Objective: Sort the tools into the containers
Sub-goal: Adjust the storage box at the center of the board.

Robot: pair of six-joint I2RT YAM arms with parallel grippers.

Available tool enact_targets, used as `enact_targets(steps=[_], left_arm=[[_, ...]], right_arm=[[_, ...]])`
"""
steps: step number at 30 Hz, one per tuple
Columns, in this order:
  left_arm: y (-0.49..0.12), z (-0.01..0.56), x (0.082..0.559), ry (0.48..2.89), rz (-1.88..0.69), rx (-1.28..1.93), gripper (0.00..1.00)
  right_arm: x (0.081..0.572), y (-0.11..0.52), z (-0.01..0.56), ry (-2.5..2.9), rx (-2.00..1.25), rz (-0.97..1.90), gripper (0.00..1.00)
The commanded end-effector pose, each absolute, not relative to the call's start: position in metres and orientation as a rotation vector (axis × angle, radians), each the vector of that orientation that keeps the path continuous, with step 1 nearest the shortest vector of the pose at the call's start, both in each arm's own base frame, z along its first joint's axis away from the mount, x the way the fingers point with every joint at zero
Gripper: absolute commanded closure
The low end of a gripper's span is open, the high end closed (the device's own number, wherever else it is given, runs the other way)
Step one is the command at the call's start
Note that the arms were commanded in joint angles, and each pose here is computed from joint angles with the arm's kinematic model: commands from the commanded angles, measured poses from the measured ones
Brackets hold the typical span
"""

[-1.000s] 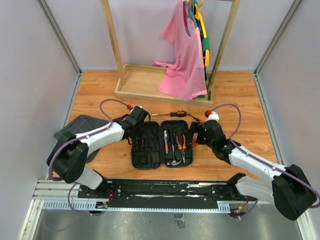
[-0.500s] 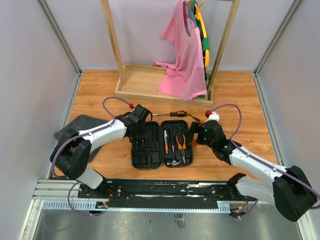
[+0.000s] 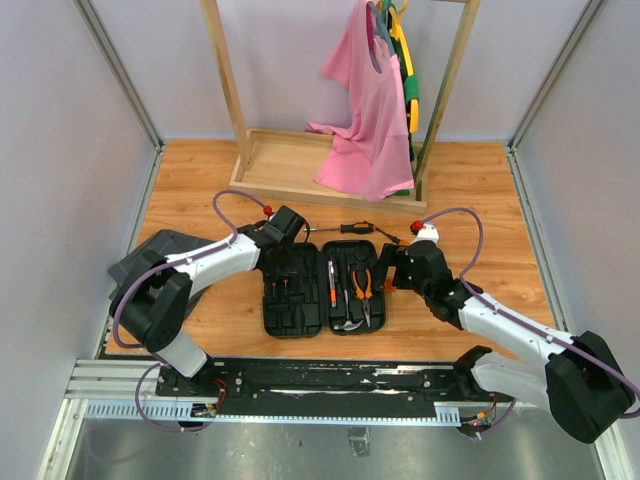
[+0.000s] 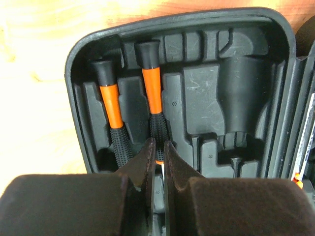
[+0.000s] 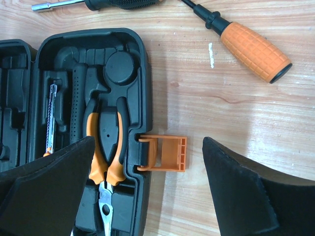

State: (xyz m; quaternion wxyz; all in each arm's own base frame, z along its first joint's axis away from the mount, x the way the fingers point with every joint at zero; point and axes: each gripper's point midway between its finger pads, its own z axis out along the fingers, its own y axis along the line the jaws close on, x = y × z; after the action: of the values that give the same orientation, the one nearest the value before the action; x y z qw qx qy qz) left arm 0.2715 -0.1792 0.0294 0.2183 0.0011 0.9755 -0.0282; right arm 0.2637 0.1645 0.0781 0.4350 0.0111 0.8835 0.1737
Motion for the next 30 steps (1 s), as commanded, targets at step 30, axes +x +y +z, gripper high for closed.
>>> enact_targets(steps=[30], left_arm=[[-0.213,0.159,0.349,2.291,-0.245,-0.032,0.61]], right_arm=[[0.261,0.145,0.122,2.162,-0.043,0.335,0.06]])
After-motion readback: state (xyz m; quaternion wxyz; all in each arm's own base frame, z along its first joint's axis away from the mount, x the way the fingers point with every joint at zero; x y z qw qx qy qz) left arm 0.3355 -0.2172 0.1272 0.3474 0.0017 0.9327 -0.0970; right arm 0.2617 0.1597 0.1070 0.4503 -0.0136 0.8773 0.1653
